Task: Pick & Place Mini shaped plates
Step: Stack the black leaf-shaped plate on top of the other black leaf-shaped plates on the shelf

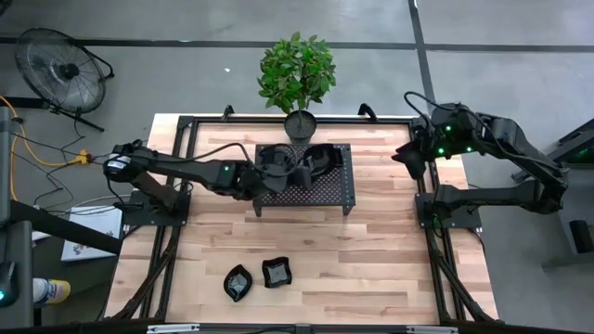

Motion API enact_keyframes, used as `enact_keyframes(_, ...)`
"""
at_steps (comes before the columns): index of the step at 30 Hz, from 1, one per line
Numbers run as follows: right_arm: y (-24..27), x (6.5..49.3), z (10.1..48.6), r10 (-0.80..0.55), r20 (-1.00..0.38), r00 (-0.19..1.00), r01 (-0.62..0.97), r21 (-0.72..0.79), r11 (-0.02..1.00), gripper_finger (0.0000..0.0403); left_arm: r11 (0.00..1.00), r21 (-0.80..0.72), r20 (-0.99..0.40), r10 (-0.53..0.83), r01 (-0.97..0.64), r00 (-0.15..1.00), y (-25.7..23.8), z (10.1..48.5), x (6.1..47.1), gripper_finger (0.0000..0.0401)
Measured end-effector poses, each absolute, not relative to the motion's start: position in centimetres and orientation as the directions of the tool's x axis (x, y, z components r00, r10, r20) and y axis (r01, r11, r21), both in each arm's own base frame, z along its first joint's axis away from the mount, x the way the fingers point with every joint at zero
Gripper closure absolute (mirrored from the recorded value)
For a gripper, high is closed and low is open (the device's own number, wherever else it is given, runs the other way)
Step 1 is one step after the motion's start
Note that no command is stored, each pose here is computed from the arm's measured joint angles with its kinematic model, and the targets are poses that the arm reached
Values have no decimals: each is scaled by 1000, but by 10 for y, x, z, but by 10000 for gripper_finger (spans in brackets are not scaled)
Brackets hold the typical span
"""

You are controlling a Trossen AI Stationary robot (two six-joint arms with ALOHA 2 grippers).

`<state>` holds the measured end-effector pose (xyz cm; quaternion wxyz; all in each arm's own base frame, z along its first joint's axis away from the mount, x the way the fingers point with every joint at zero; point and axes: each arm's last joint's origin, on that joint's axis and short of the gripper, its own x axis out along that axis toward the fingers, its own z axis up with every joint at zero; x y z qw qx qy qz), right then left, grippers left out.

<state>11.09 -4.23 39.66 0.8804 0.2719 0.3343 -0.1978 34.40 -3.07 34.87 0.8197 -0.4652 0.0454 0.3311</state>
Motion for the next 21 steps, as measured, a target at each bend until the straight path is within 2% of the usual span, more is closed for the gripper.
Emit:
enact_keyframes(5,-43,118,408,-200,-586,785,475,362,802,249,393,-698,-335,560,-599,758,-31,352,344,401)
enact_keyframes(12,-30,126,421,-341,-417,843,481,298,825,249,475,-679,-226,591,-560,774,-30,364,349,401)
enact_keyframes(16,-17,147,413,-349,-263,899,422,311,852,249,510,-651,-185,611,-562,770,-30,368,350,401)
enact_keyframes(21,2,176,387,-394,-100,914,406,284,869,249,542,-584,-165,650,-605,742,-29,370,350,401)
